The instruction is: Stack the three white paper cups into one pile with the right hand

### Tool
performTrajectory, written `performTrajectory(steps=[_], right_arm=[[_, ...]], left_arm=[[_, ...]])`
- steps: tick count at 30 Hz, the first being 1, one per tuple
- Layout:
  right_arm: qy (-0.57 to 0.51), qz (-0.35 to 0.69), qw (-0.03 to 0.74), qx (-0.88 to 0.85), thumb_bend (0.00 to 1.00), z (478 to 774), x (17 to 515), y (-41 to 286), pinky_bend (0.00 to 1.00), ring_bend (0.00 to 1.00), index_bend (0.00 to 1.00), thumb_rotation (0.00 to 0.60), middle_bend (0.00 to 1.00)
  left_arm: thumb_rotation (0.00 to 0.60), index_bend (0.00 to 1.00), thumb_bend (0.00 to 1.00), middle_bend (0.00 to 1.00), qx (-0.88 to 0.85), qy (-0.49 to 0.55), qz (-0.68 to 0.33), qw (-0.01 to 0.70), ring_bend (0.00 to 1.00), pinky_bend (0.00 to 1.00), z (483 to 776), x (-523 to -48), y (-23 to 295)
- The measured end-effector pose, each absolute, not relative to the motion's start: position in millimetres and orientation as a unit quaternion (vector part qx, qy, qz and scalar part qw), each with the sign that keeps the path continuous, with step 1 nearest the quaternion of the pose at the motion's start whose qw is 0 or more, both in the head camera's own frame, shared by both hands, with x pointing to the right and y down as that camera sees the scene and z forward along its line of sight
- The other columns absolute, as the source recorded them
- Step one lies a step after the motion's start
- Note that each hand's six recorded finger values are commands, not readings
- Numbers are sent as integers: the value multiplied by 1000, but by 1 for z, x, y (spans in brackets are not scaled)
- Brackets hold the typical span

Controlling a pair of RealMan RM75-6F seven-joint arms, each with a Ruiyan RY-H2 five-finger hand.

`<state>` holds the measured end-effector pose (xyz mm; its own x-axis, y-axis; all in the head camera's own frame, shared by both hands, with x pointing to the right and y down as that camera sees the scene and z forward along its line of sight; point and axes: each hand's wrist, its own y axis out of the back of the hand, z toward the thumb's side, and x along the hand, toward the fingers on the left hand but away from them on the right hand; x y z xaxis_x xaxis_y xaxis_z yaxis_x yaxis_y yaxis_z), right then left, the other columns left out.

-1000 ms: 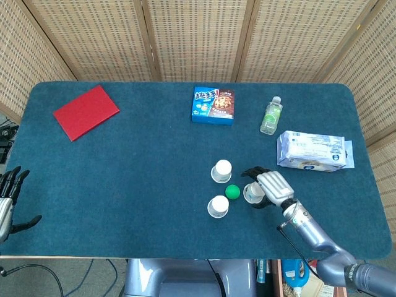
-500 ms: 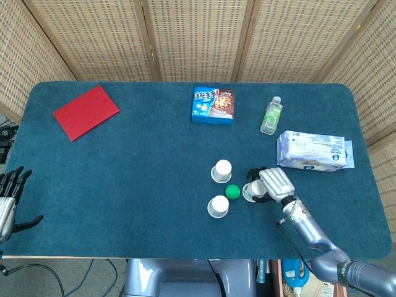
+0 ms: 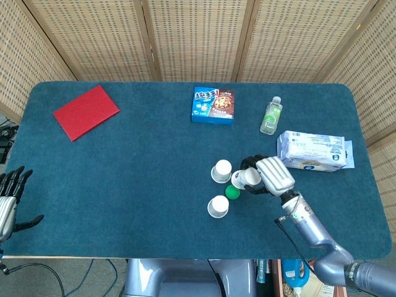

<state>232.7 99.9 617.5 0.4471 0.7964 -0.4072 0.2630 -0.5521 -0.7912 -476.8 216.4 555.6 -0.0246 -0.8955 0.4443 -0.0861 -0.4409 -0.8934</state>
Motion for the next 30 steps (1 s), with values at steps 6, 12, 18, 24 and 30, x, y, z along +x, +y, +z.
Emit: performTrajectory(steps=[6, 12, 18, 24, 30], right_arm=[[-352, 391, 334, -782, 387, 598, 215, 78, 559, 426, 456, 600, 557], [-355, 399, 308, -787, 388, 605, 195, 65, 559, 425, 456, 600, 560], [-343, 415, 307, -784, 388, 624, 173, 59, 559, 425, 456, 600, 548], [-334, 431, 316, -777, 387, 637, 168, 57, 559, 425, 456, 600, 548], [-328, 438, 323, -772, 388, 641, 166, 57, 559, 425, 456, 600, 545]], left_arm=[[600, 0, 147, 0, -609, 405, -592, 339, 0, 0, 555, -478, 215], [600, 0, 147, 0, -610, 408, -592, 332, 0, 0, 556, -481, 215], [600, 0, 147, 0, -611, 408, -595, 326, 0, 0, 558, -483, 213], [600, 0, 147, 0, -613, 404, -599, 320, 0, 0, 561, -484, 211], [600, 0, 147, 0, -613, 404, -600, 318, 0, 0, 562, -484, 210]])
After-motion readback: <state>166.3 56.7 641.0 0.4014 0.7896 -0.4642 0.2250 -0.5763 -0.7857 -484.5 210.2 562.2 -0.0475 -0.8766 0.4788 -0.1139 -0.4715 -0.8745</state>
